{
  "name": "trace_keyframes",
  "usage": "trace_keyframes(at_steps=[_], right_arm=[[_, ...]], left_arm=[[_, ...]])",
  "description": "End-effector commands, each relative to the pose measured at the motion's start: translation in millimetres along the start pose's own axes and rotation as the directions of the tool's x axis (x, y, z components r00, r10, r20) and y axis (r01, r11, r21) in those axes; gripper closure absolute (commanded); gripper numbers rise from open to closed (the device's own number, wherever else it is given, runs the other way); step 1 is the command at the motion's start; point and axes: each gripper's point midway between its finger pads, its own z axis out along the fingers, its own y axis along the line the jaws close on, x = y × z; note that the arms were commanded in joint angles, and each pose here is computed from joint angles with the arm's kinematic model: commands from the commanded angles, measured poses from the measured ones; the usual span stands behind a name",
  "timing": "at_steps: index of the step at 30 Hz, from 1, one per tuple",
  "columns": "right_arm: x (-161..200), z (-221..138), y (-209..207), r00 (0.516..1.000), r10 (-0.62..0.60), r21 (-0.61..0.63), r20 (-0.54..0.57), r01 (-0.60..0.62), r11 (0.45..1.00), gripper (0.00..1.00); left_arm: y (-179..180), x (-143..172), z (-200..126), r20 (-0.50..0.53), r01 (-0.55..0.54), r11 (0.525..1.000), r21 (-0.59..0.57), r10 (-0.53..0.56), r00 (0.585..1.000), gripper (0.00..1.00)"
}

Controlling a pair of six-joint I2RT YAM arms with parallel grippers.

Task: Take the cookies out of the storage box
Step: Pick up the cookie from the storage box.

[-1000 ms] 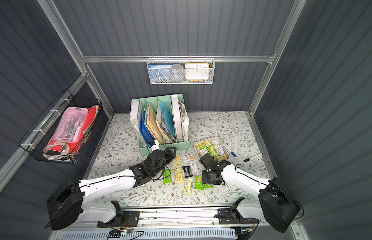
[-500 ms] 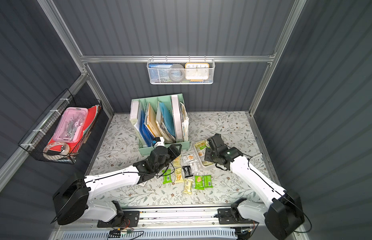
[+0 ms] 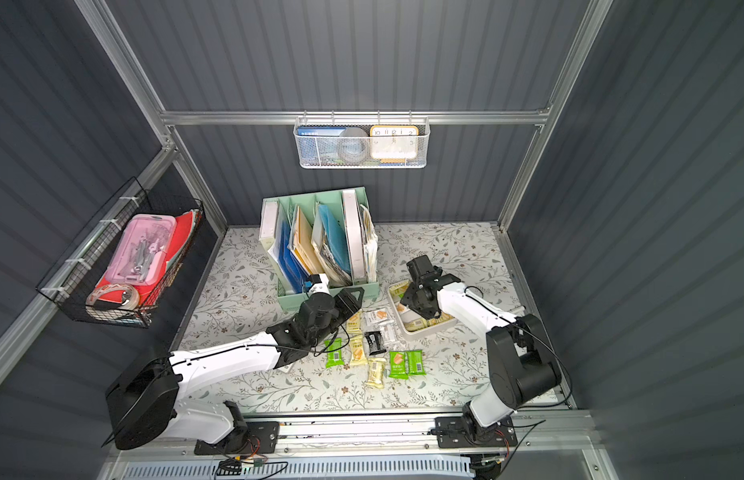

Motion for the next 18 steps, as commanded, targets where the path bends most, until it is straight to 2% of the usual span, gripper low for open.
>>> trace_keyframes(at_steps=[1, 8, 18], right_arm=[[-7, 12, 7, 0.985, 0.170, -0.028, 0.014, -0.169, 0.985, 0.42], [-8, 26, -6, 0.964, 0.263, 0.091, 0.026, -0.264, 0.960, 0.35], [-16, 39, -4, 0.958, 0.282, 0.115, 0.050, -0.286, 0.951, 0.31]], left_arm=[[8, 0, 3, 0.004, 0.006, 1.000, -0.011, -0.006, 1.000, 0.39], [11, -3, 0, 0.013, 0.011, 1.000, -0.007, -0.011, 1.000, 0.39], [11, -4, -1, 0.015, 0.015, 1.000, 0.007, -0.015, 1.000, 0.39]])
